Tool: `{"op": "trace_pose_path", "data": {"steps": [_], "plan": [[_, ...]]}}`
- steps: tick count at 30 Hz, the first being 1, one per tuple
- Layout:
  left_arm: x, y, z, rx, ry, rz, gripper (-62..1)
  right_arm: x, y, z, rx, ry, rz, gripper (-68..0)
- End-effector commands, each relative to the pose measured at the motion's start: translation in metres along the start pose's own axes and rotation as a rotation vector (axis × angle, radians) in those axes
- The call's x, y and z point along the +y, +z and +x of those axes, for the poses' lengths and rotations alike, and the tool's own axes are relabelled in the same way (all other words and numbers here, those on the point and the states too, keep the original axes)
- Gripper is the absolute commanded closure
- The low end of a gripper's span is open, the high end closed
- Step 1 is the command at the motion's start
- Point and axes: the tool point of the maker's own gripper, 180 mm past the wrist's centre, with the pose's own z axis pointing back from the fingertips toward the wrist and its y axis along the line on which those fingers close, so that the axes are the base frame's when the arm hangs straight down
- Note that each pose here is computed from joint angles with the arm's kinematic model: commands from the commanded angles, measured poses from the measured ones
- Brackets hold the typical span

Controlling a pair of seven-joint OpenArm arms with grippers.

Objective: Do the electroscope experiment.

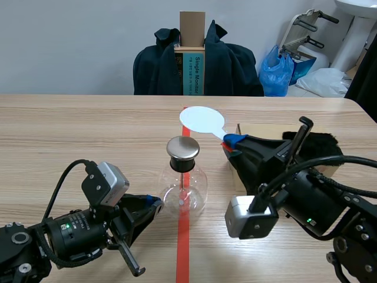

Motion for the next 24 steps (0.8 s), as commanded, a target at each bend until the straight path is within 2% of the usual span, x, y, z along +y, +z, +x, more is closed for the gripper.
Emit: {"op": "trace_pose_path", "data": {"steps": [1, 5, 14, 24], "plan": [[0.003, -0.003, 0.014, -0.044, -0.007, 0.011, -1.7, -0.013, -0.003, -0.001, -0.028, 0.047, -0.024, -0.8], [0.004, -0.003, 0.014, -0.044, -0.009, 0.013, -1.6, -0.01, -0.002, 0.01, -0.089, 0.055, -0.014, -0.8], [0.005, -0.003, 0.014, -0.044, -0.009, 0.016, -1.7, -0.005, 0.002, 0.028, -0.177, 0.047, 0.002, -0.8], [0.004, -0.003, 0.014, -0.045, -0.009, 0.016, -1.7, -0.005, 0.002, 0.029, -0.183, 0.045, 0.004, -0.8]]}}
